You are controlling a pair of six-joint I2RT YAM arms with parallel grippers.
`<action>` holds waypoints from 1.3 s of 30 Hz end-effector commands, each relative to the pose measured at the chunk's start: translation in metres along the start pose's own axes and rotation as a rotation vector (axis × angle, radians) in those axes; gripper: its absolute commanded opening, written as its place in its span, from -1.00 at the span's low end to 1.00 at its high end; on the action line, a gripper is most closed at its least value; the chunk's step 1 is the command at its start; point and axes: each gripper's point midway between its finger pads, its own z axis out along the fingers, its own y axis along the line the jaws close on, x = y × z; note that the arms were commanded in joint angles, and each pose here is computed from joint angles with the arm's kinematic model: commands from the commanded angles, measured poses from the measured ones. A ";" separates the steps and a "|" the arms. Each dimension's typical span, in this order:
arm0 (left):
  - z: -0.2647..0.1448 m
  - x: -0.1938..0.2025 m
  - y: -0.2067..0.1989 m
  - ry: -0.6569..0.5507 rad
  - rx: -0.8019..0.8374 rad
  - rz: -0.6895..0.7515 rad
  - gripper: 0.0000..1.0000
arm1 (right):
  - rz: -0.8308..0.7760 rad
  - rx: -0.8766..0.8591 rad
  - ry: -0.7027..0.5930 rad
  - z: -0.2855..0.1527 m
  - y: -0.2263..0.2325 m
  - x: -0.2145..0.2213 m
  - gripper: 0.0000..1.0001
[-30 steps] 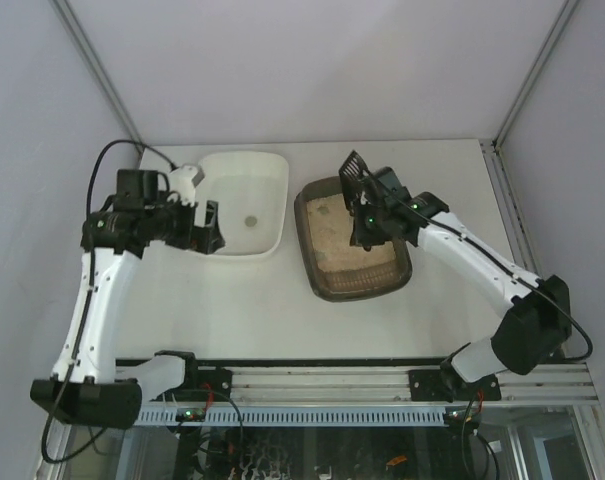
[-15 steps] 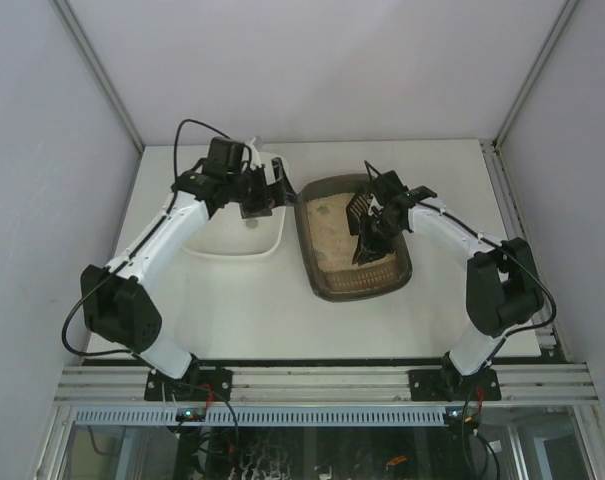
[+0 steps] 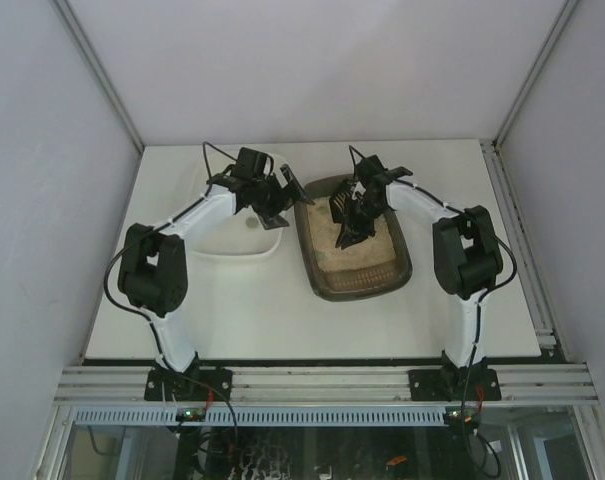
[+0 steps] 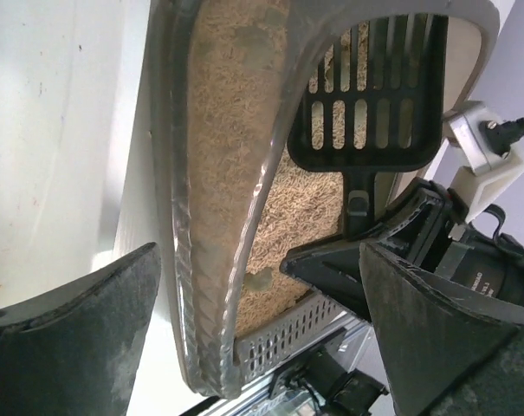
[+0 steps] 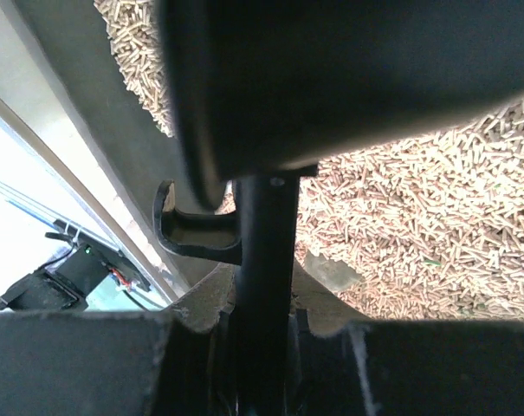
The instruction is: Clean the litter box
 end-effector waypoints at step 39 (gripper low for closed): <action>0.027 -0.022 -0.027 -0.004 0.209 -0.162 0.99 | -0.175 0.053 0.185 0.042 0.024 0.047 -1.00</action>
